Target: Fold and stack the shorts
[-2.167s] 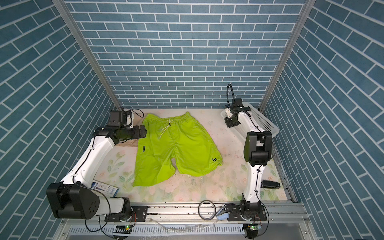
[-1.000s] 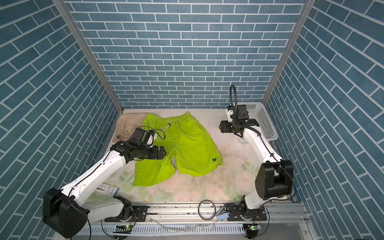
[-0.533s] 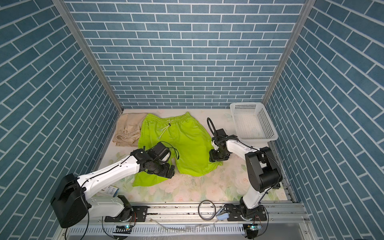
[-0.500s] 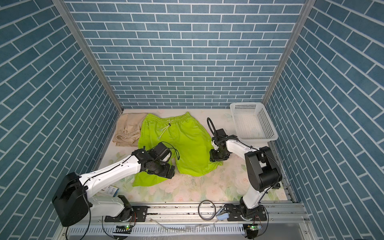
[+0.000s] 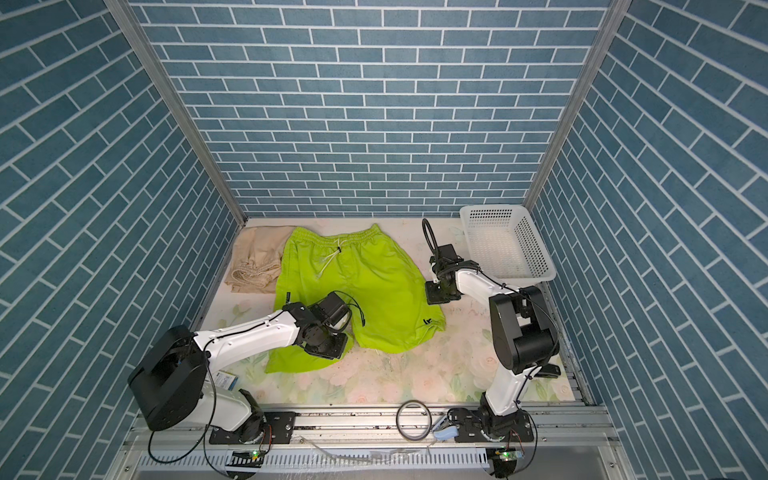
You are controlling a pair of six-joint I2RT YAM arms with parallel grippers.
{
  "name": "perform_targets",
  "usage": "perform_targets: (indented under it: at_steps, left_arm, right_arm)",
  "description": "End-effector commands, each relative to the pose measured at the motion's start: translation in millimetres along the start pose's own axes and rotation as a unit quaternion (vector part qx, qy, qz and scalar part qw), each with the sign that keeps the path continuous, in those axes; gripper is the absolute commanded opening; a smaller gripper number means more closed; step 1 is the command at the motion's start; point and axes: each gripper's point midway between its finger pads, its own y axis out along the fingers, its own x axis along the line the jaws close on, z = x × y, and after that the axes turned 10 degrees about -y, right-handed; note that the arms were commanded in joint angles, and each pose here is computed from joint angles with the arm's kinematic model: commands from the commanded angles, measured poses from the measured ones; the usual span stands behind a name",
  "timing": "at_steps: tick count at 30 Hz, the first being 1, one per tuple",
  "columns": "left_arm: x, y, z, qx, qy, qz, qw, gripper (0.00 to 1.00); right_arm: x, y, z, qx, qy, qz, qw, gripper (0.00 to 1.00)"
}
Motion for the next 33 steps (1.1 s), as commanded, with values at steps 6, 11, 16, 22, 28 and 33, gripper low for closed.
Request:
perform_targets:
  at_steps: [6, 11, 16, 22, 28, 33]
  left_arm:
    - [-85.4, -40.0, -4.5, -0.024, 0.070, 0.149, 0.986, 0.00]
    - [-54.5, -37.3, 12.6, -0.004, 0.062, 0.089, 0.994, 0.00]
    - [-40.9, -36.0, 28.7, 0.014, 0.058, 0.082, 0.995, 0.00]
    - [-56.8, -69.7, 33.4, -0.006, 0.087, 0.147, 0.985, 0.00]
    - [-44.3, -110.1, 32.6, -0.038, 0.089, 0.145, 0.985, 0.00]
    - [-29.1, -141.1, 34.4, -0.059, 0.049, 0.196, 0.978, 0.00]
  right_arm:
    - [-33.1, -11.3, -52.4, -0.032, -0.018, 0.016, 0.999, 0.00]
    - [-4.0, -44.2, -40.4, -0.054, 0.013, -0.050, 0.997, 0.31]
    - [21.5, -45.6, 21.7, 0.002, 0.032, -0.069, 0.997, 0.58]
    - [23.9, -22.6, 65.4, 0.063, 0.031, -0.050, 0.996, 0.70]
    - [19.2, -3.1, 71.8, 0.077, 0.032, -0.042, 0.996, 0.70]
    - [15.1, 4.7, 71.3, 0.091, 0.036, -0.033, 0.995, 0.63]
